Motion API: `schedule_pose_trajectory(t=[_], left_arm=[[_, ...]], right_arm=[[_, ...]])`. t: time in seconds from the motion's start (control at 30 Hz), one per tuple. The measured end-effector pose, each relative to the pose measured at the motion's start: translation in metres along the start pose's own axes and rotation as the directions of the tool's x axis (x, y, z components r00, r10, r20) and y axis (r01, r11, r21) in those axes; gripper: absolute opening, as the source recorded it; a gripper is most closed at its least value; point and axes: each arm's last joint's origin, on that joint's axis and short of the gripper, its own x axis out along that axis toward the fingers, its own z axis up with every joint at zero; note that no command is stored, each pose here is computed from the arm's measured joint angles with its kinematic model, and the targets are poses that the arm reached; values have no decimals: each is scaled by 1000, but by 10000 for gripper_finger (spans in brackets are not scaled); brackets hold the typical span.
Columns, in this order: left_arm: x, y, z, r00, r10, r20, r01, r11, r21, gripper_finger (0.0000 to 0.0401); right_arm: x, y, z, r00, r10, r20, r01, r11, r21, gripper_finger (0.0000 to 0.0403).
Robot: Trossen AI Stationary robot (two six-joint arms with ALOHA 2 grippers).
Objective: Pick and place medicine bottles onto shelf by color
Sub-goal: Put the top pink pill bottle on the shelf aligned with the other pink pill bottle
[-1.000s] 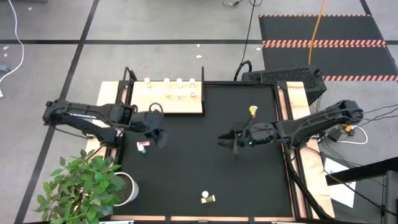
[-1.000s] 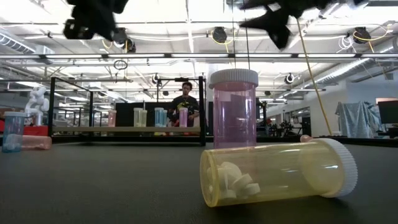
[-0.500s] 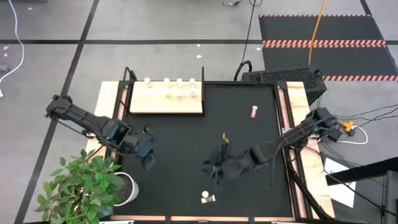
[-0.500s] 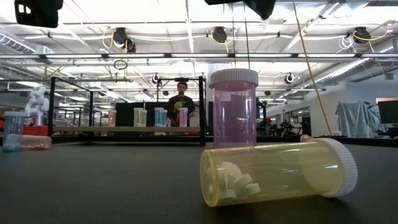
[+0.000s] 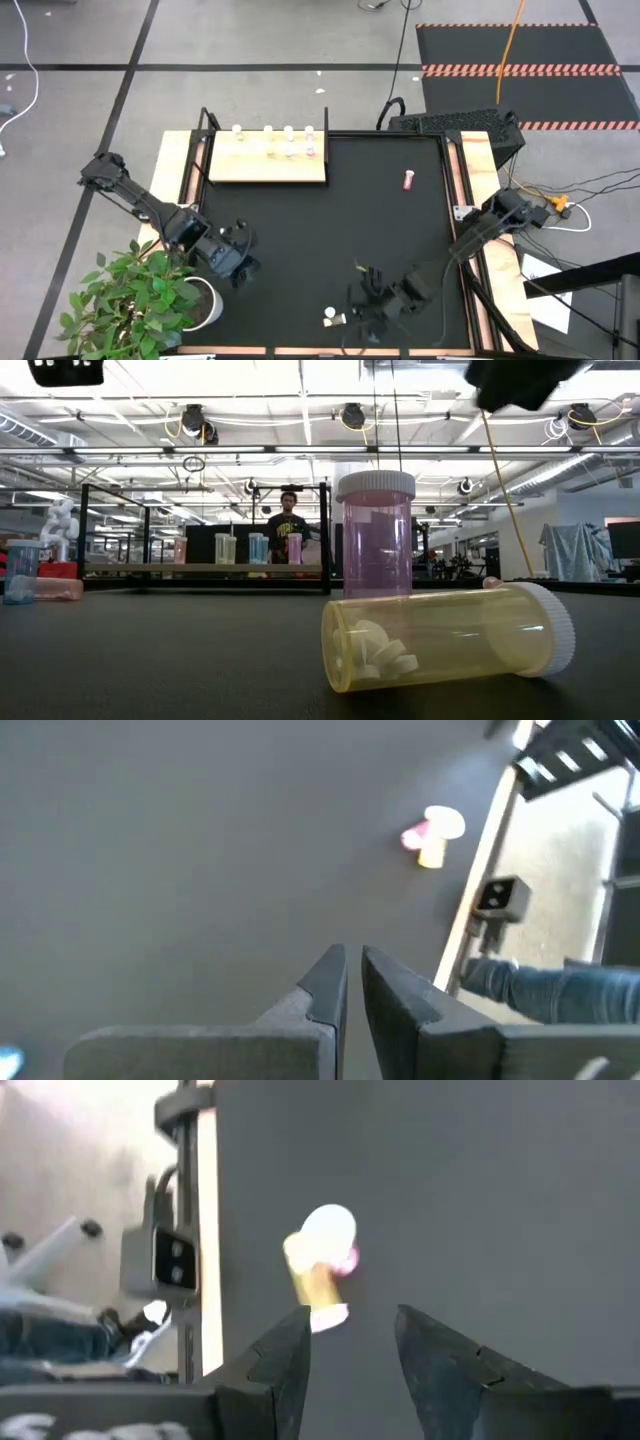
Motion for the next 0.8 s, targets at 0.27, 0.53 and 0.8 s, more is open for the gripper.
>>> schedule_pose_trajectory(t=[0.27, 0.53, 0.8], left_arm=[[24, -20, -24, 996, -16, -92, 28, 991, 129, 35], [42, -35, -63, 979, 29, -200, 19, 972, 233, 65], [46, -24, -57, 971, 123, -207, -81, 977, 200, 147]], right_arm=[[28, 17, -41, 999, 29, -35, -28, 1000, 9, 209], [36, 17, -54, 997, -69, -23, 72, 981, 180, 238], [39, 4, -42, 982, -178, 68, 162, 967, 198, 232]])
